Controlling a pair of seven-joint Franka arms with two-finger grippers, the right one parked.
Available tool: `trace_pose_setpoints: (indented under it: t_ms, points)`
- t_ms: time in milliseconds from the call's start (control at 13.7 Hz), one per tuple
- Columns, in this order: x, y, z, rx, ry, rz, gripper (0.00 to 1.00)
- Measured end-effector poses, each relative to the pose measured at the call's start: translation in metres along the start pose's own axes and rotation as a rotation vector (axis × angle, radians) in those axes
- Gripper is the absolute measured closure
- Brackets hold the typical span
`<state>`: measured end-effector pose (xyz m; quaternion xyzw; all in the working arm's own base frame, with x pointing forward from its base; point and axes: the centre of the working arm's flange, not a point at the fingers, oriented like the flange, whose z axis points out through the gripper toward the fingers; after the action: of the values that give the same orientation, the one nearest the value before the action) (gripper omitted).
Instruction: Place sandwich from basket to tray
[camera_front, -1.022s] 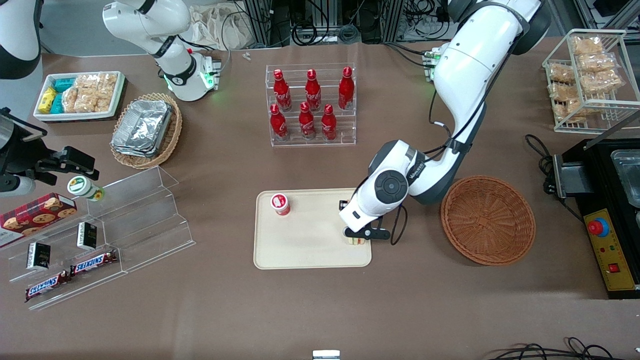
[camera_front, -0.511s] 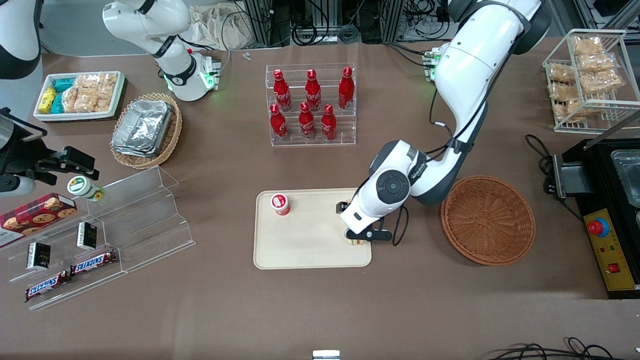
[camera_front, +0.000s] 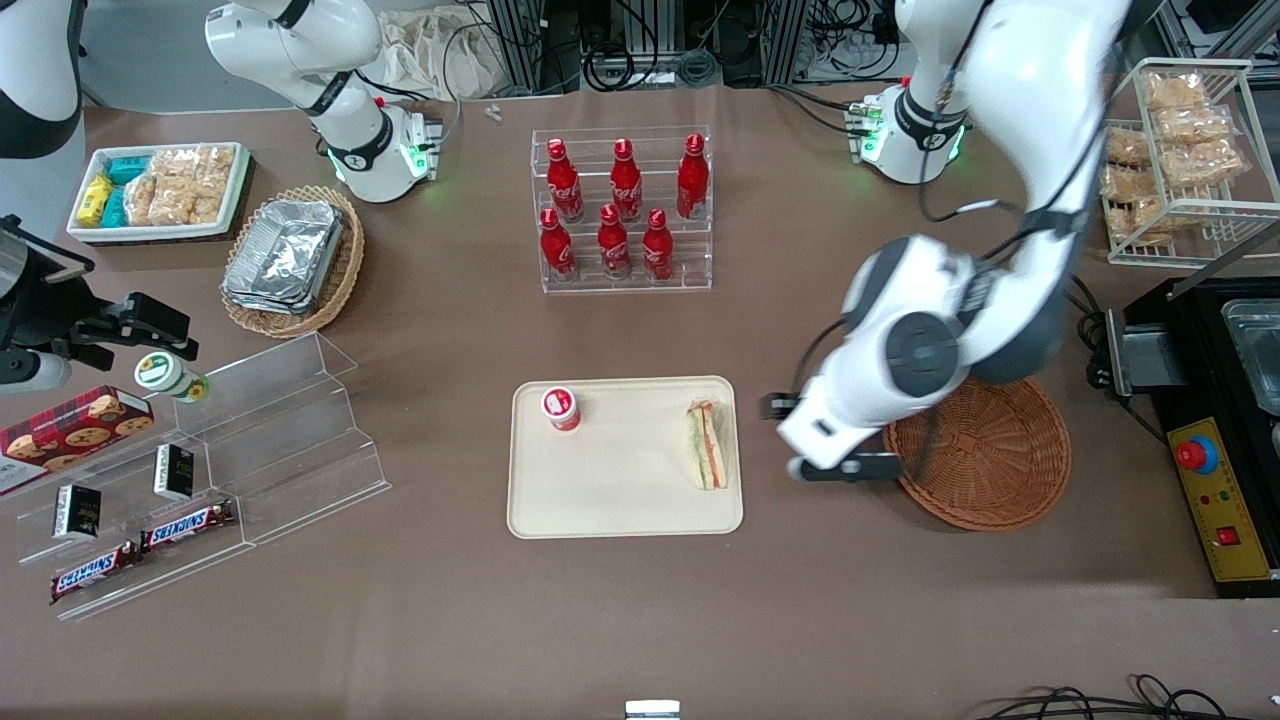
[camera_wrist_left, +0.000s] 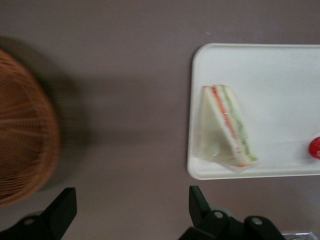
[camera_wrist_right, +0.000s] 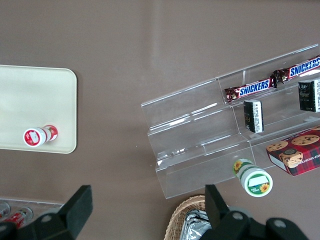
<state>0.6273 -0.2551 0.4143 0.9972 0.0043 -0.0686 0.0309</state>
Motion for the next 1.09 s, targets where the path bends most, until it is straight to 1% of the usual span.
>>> trace_pose_setpoints:
  t_ms: [73, 146, 292, 438, 511, 657, 803, 949, 1095]
  points:
    - [0.000, -0.033, -0.025, 0.006, 0.002, 0.009, 0.00]
    - [-0.001, -0.068, -0.050, 0.007, 0.016, 0.008, 0.00]
    - [-0.006, -0.133, -0.097, 0.002, 0.068, -0.026, 0.00]
    - [-0.014, -0.180, -0.130, 0.000, 0.114, -0.076, 0.00]
    - [-0.019, -0.193, -0.139, 0.002, 0.121, -0.093, 0.00]
    - [-0.025, -0.202, -0.146, 0.008, 0.117, -0.108, 0.00]
    - [-0.027, -0.204, -0.145, 0.036, 0.116, -0.102, 0.00]
    - [-0.027, -0.204, -0.143, 0.059, 0.109, -0.031, 0.00]
    - [-0.027, -0.205, -0.143, 0.066, 0.106, 0.022, 0.00]
